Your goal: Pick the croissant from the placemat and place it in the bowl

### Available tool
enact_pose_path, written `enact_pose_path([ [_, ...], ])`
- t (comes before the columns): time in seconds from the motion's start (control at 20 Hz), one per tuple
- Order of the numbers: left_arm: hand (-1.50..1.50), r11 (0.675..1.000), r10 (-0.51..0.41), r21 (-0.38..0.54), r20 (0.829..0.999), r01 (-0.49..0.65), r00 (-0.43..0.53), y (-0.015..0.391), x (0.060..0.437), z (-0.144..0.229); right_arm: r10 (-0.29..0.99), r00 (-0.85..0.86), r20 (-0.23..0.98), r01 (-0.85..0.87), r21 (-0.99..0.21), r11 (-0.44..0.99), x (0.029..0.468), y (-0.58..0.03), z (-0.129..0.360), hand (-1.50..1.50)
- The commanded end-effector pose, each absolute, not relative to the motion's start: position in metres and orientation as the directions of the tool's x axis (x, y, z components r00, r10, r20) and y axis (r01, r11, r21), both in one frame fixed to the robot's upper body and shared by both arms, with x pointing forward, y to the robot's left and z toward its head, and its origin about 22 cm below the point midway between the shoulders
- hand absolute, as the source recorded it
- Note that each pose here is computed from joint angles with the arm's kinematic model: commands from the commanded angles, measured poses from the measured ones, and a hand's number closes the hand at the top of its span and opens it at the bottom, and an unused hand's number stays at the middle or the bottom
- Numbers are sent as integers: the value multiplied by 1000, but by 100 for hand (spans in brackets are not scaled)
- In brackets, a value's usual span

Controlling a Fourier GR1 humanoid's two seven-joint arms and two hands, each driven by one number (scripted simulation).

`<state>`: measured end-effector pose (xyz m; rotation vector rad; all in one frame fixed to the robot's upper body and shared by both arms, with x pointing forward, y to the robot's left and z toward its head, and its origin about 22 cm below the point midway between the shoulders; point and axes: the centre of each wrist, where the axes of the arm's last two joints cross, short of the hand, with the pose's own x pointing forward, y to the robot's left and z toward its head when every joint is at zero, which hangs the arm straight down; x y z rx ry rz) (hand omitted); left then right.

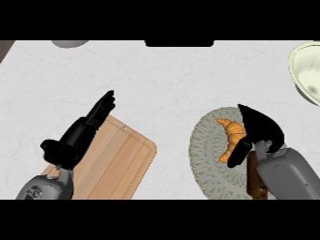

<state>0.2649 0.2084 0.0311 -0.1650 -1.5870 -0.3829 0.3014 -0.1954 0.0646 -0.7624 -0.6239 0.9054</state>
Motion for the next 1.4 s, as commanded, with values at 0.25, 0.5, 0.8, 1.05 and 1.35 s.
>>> enact_pose_path([
  [0.25,0,931,-123,138,990,339,-64,219,264,30,836,529,146,-450,-787,423,311,-188,41,-150],
  [0.5,0,937,-122,135,991,321,-59,225,254,16,879,448,163,-383,-854,353,315,-212,39,150],
  [0.8,0,930,-130,141,990,338,-56,200,263,21,967,169,188,-456,-855,246,300,-224,43,150],
  [1.05,0,920,-118,133,991,369,-63,196,268,27,872,-443,210,-543,-836,-75,277,-172,55,150],
  [1.35,0,926,-109,117,993,359,-43,198,266,24,565,-796,216,-423,-866,-266,253,-184,86,150],
])
